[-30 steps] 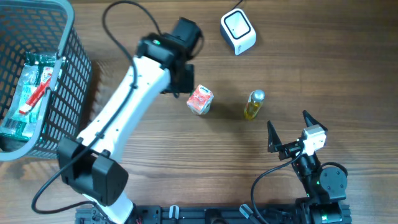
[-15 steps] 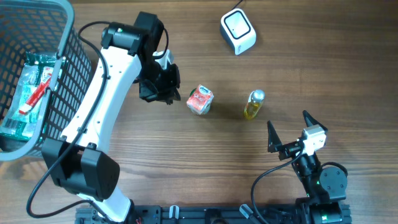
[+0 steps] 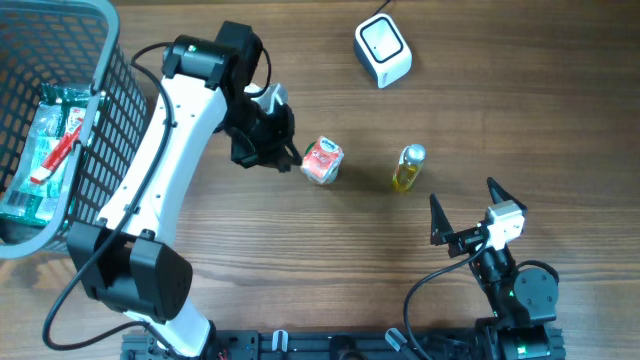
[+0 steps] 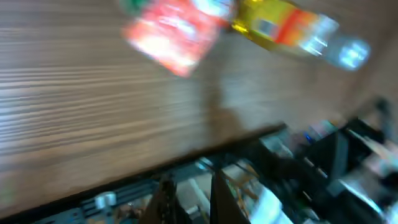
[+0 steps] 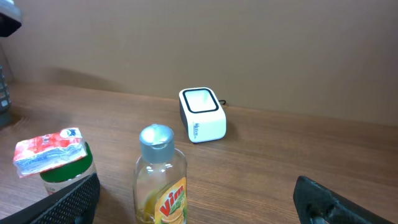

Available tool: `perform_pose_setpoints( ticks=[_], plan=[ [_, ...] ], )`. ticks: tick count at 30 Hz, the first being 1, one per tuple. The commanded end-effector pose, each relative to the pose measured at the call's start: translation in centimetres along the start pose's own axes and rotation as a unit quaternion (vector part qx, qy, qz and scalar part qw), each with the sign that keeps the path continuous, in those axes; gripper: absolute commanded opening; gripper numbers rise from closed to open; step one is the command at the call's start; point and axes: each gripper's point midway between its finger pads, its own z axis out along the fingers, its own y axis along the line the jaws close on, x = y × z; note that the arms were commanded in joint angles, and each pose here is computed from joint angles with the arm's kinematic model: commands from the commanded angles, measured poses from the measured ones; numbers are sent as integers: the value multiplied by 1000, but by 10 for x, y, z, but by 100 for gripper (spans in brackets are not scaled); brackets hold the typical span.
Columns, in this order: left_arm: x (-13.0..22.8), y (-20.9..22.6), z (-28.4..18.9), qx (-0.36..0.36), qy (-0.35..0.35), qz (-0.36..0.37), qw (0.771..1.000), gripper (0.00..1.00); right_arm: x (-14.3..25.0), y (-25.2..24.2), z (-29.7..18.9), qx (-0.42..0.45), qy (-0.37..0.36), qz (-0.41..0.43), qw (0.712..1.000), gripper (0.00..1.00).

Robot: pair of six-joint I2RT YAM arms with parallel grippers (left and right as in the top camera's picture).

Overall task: Scan the item barcode
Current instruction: 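Open the left gripper and raise it away from the jar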

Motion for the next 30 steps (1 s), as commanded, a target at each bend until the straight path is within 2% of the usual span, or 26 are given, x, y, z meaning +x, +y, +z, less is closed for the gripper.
perform_pose_setpoints(
  ticks=[1, 5, 6, 7, 10, 13, 14, 21, 23, 25, 27, 30],
  plan=[
    [19, -56, -18, 158, 30, 75, 984, 4, 1, -3, 0, 7, 0, -4, 1000, 100],
    [22, -75, -25, 217, 38, 86, 972, 30, 1, -3, 0, 7, 0, -4, 1000, 99],
    [22, -82, -29, 238, 39, 93, 966, 47, 1, -3, 0, 7, 0, -4, 1000, 100],
    [24, -89, -33, 260, 40, 106, 959, 56, 1, -3, 0, 7, 0, -4, 1000, 100],
    [36, -115, -54, 359, 45, 171, 916, 62, 1, -3, 0, 7, 0, -4, 1000, 100],
    [49, -139, -86, 470, 50, 209, 856, 60, 1, -3, 0, 7, 0, -4, 1000, 100],
    [50, -142, -90, 482, 50, 213, 849, 60, 1, -3, 0, 7, 0, -4, 1000, 100],
    [50, -144, -92, 483, 32, 244, 840, 69, 1, -3, 0, 7, 0, -4, 1000, 100],
    [51, -145, -94, 484, 9, 285, 827, 70, 1, -3, 0, 7, 0, -4, 1000, 100],
    [53, -147, -98, 483, -26, 344, 804, 70, 1, -3, 0, 7, 0, -4, 1000, 100],
    [55, -150, -104, 476, -78, 430, 763, 73, 1, -3, 0, 7, 0, -4, 1000, 100],
    [58, -149, -105, 443, -134, 518, 720, 89, 1, -3, 0, 7, 0, -4, 1000, 100]
  ],
)
